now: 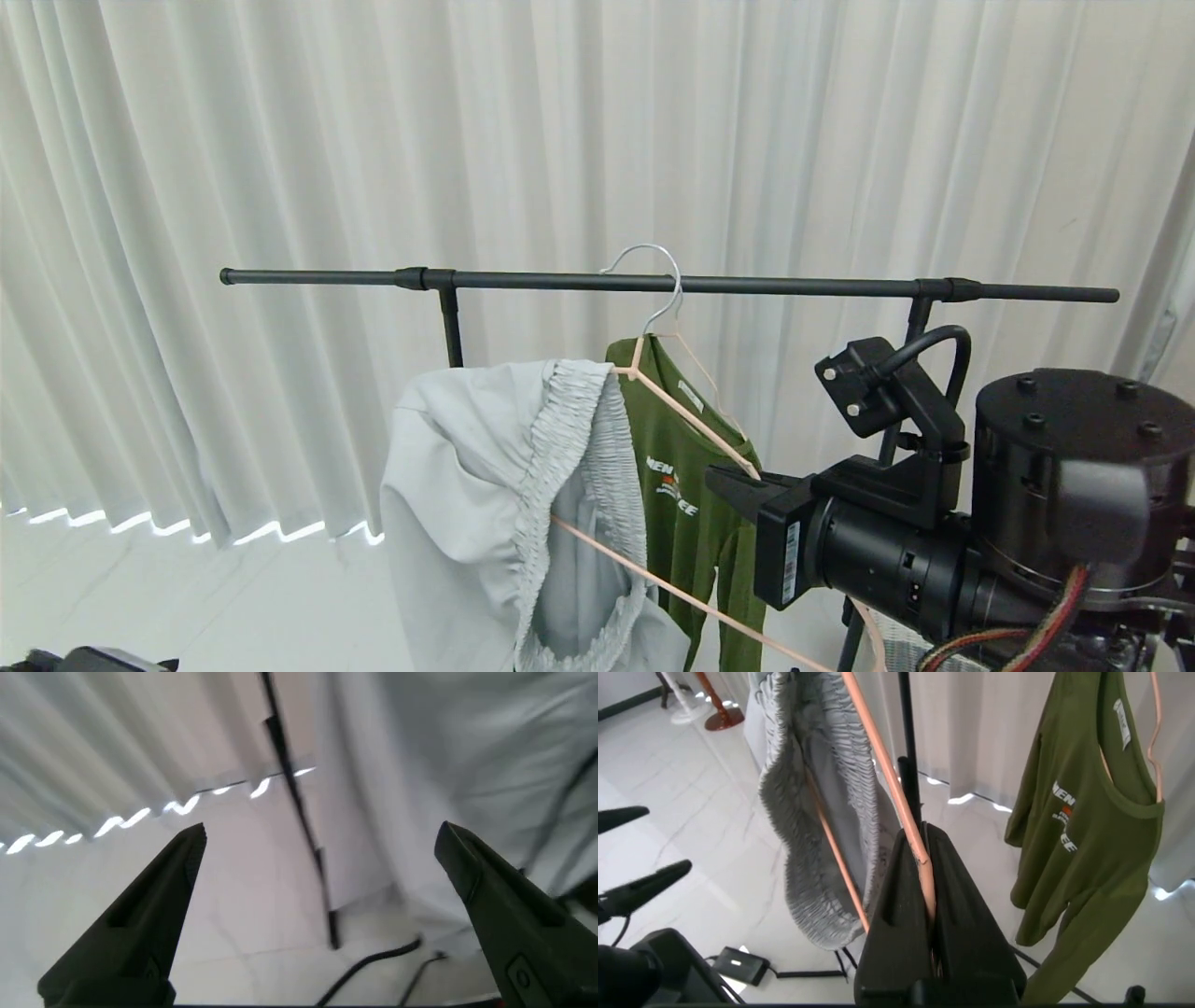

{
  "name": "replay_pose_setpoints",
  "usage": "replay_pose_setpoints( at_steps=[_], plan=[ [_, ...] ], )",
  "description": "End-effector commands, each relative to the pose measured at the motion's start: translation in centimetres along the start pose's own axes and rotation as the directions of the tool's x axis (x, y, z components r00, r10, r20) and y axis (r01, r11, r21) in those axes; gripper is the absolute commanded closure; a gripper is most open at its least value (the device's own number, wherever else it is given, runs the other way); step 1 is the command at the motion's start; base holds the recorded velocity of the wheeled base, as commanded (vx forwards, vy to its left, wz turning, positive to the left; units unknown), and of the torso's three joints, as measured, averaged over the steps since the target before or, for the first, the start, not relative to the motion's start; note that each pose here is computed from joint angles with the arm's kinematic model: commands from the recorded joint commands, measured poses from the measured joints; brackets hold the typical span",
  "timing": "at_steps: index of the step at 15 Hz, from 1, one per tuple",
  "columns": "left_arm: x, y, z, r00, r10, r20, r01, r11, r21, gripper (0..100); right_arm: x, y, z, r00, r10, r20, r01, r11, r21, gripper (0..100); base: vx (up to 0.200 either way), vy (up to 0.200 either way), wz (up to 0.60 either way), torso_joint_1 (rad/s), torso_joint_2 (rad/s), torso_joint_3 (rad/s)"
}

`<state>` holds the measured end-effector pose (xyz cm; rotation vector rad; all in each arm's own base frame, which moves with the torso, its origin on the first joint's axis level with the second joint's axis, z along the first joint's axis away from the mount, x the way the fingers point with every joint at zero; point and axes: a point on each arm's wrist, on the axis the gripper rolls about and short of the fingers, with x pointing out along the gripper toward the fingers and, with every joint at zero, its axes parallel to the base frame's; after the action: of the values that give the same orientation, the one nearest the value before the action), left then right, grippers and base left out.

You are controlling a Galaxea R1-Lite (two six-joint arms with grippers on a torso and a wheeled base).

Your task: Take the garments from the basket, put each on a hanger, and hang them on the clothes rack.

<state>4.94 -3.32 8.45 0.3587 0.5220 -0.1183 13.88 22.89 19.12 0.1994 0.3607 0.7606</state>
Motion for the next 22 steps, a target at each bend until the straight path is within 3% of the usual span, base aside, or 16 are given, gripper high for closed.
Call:
replay_pose_setpoints(
  at_steps=[1,3,7,10,12,14,15,16,17,19,22],
  plan=[
    [0.1,0.1,-0.9,0.998,0.012,-0.064,-0.009,0.998,0.056,0,0.1,0.1,-0.2,1.0,0.003,-0.006,-0.003,1.0,-0.003,100,0.0,0.0,0.0,0.0,0.0,0.0],
    [0.0,0.3,-0.9,0.996,0.02,-0.084,-0.016,0.999,0.045,0,-0.1,0.2,-0.1,1.0,0.007,-0.003,-0.007,1.0,-0.001,100,0.0,0.0,0.0,0.0,0.0,0.0],
    [-0.1,0.0,0.3,0.994,-0.089,-0.062,0.082,0.992,-0.097,0,-0.1,0.2,-0.1,1.0,0.009,-0.004,-0.009,1.0,0.0,100,0.0,0.0,0.0,0.0,0.0,0.0],
    [-0.2,-0.1,1.2,0.991,-0.123,-0.047,0.118,0.989,-0.092,0,-0.1,0.2,-0.1,1.0,0.009,-0.004,-0.009,1.0,-0.002,100,0.0,0.0,0.0,0.0,0.0,0.0],
    [-0.6,-0.2,4.2,0.974,-0.226,0.03,0.228,0.962,-0.147,0,-0.1,0.5,-0.3,1.0,0.018,-0.008,-0.018,1.0,-0.005,100,0.0,0.0,0.0,0.0,0.0,0.0],
    [-1.6,0.2,5.1,0.944,-0.309,0.118,0.326,0.931,-0.167,0,-0.3,1.0,-0.5,0.999,0.04,-0.014,-0.04,0.999,-0.011,100,0.0,0.0,0.0,0.0,0.0,0.0],
    [-2.4,0.4,5.6,0.915,-0.365,0.173,0.391,0.906,-0.16,0,-0.4,1.1,-0.5,0.999,0.043,-0.017,-0.043,0.999,-0.014,100,0.0,0.0,0.0,0.0,0.0,0.0],
    [-2.9,0.5,5.9,0.894,-0.392,0.215,0.423,0.898,-0.121,0,-0.4,1.1,-0.8,0.999,0.044,-0.027,-0.044,0.999,-0.019,100,0.0,0.0,0.0,0.0,0.0,0.0],
    [-3.3,0.8,6.4,0.885,-0.39,0.256,0.42,0.904,-0.077,0,-0.5,0.9,-1.3,0.998,0.038,-0.045,-0.039,0.999,-0.029,100,0.0,0.0,0.0,0.0,0.0,0.0],
    [-3.9,1.1,7.8,0.878,-0.368,0.307,0.387,0.922,0.0,0,-0.8,0.4,-2.3,0.997,0.024,-0.075,-0.027,0.999,-0.047,100,0.0,0.0,0.0,0.0,0.0,0.0],
    [-3.8,0.9,9.5,0.884,-0.346,0.314,0.327,0.938,0.114,0,-1.2,0.5,-2.2,0.997,0.036,-0.072,-0.041,0.997,-0.07,100,0.0,0.0,0.0,0.0,0.0,0.0]
  ],
)
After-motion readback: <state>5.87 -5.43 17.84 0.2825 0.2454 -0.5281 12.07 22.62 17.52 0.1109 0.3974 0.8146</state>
